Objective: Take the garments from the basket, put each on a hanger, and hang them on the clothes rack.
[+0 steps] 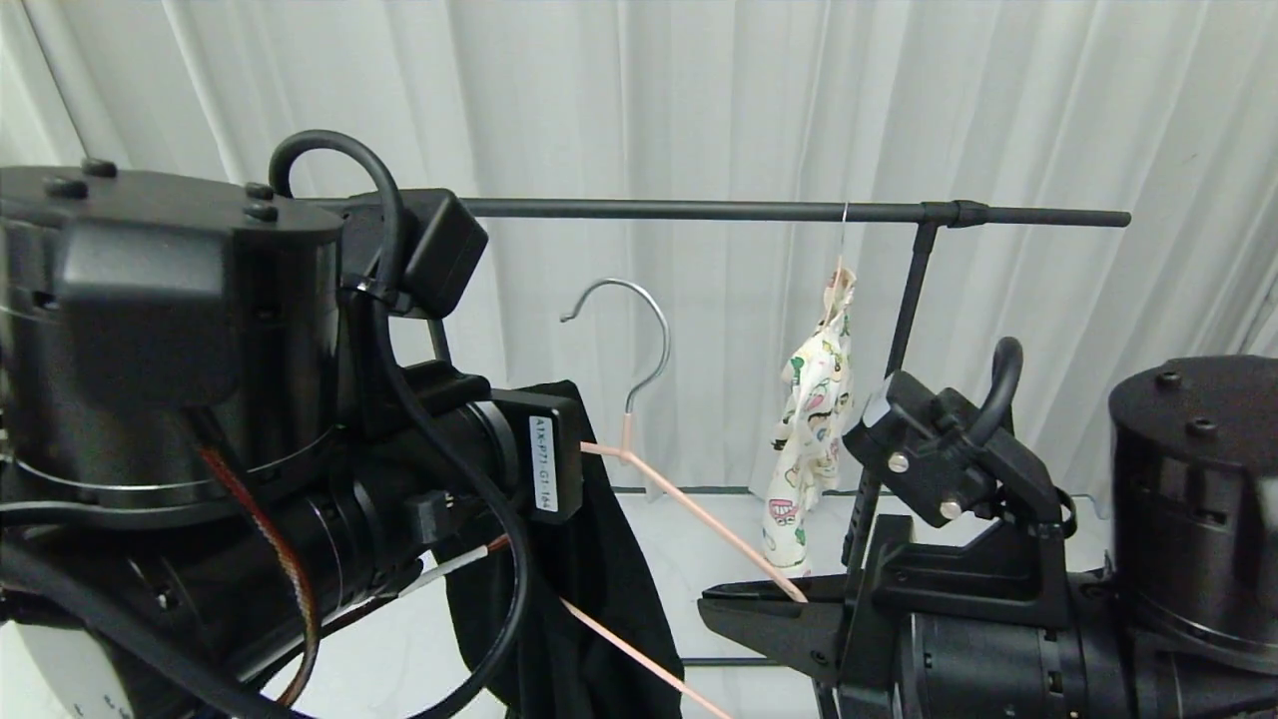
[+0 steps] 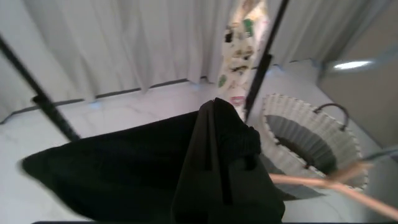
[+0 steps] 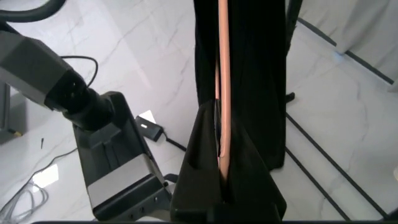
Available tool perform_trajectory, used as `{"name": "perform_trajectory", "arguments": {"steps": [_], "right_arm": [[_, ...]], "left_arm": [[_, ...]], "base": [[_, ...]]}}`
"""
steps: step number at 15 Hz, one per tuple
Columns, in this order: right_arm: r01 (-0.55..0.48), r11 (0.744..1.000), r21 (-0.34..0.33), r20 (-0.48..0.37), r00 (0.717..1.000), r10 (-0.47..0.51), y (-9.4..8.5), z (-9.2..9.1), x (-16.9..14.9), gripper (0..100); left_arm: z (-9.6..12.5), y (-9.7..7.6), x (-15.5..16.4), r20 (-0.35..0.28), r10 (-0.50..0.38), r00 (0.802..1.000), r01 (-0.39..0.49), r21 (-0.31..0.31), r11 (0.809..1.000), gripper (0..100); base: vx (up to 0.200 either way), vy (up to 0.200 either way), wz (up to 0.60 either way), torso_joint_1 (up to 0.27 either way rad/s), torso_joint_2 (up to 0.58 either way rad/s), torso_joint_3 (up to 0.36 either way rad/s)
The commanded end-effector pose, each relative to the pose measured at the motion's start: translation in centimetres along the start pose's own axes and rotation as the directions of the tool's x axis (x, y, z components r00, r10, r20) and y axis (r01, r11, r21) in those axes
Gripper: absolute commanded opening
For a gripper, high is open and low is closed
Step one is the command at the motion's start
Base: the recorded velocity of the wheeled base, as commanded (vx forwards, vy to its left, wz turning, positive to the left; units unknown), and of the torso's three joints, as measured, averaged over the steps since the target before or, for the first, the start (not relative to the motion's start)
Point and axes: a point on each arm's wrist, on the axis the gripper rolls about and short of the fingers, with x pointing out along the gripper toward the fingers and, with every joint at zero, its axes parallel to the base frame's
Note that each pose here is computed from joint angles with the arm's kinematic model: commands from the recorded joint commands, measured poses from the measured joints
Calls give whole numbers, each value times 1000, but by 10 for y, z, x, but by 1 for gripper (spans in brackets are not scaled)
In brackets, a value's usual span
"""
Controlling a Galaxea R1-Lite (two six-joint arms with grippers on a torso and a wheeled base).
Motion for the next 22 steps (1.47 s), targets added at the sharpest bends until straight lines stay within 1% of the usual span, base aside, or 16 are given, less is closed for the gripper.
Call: {"name": "perform_trajectory", "arguments": {"steps": [1, 2, 4, 6, 8, 9, 10, 11, 12, 16, 17, 19, 20, 21, 22], "right_arm": [[-3, 1000, -2, -14, 1000, 3, 0, -4, 13, 0], [3, 1000, -2, -14, 1000, -3, -1, -5, 16, 0], [57, 998, 4, -16, 998, -57, -3, -7, 22, 0], [91, 996, 4, -7, 996, -91, -5, -7, 23, 0], [140, 990, 22, 32, 989, -141, -7, -5, 26, 0], [176, 984, 37, 57, 982, -178, -8, -5, 30, 0], [191, 981, 42, 75, 978, -194, -8, -4, 31, 0], [227, 972, 55, 118, 965, -232, -9, -2, 34, 0], [237, 970, 58, 132, 961, -242, -9, -1, 34, 0], [293, 954, 65, 172, 938, -300, -10, 2, 31, 0], [304, 951, 60, 187, 932, -309, -12, 2, 31, 0], [335, 942, 18, 208, 920, -331, -21, -1, 28, 0], [354, 935, -5, 218, 913, -345, -26, -4, 25, 0], [357, 933, -32, 223, 913, -342, -29, -7, 18, 0], [336, 940, -53, 213, 924, -318, -29, -13, 9, 0]], "left_arm": [[3, -7, -2, 9, -36, 999, 36, 2, 999, 0], [3, -9, -3, 10, -44, 999, 44, 3, 999, 0], [2, -8, -5, 8, -45, 999, 45, 5, 999, 0], [0, -7, -6, 4, -42, 999, 42, 9, 999, 0], [-3, -7, -7, -3, -45, 999, 45, 17, 999, 0], [-6, -7, -7, -11, -43, 999, 44, 35, 998, 0], [-7, -6, -7, -15, -41, 999, 42, 43, 998, 0], [-10, -5, -7, -20, -37, 999, 38, 64, 997, 0], [-9, -5, -7, -18, -36, 999, 37, 66, 997, 100], [-4, 1, -18, 11, -38, 999, 37, 49, 998, 100], [-2, 6, -24, 28, -37, 999, 36, 41, 999, 100], [-3, 16, -33, 42, -20, 999, 19, 33, 999, 100], [-9, 23, -37, 35, -4, 999, 2, 60, 998, 100], [-20, 34, -41, 16, 22, 1000, -24, 124, 992, 100], [-30, 41, -44, -5, 26, 1000, -25, 184, 983, 100]], "base": [[0, 0, 0, 0, 0, 0], [0, 0, 0, 0, 0, 0], [0, 0, 0, 0, 0, 0], [0, 0, 0, 0, 0, 0], [0, 0, 0, 0, 0, 0], [0, 0, 0, 0, 0, 0], [0, 0, 0, 0, 0, 0], [0, 0, 0, 0, 0, 0], [0, 0, 0, 0, 0, 0], [0, 0, 0, 0, 0, 0], [0, 0, 0, 0, 0, 0], [0, 0, 0, 0, 0, 0], [0, 0, 0, 0, 0, 0], [0, 0, 0, 0, 0, 0], [0, 0, 0, 0, 0, 0]]}}
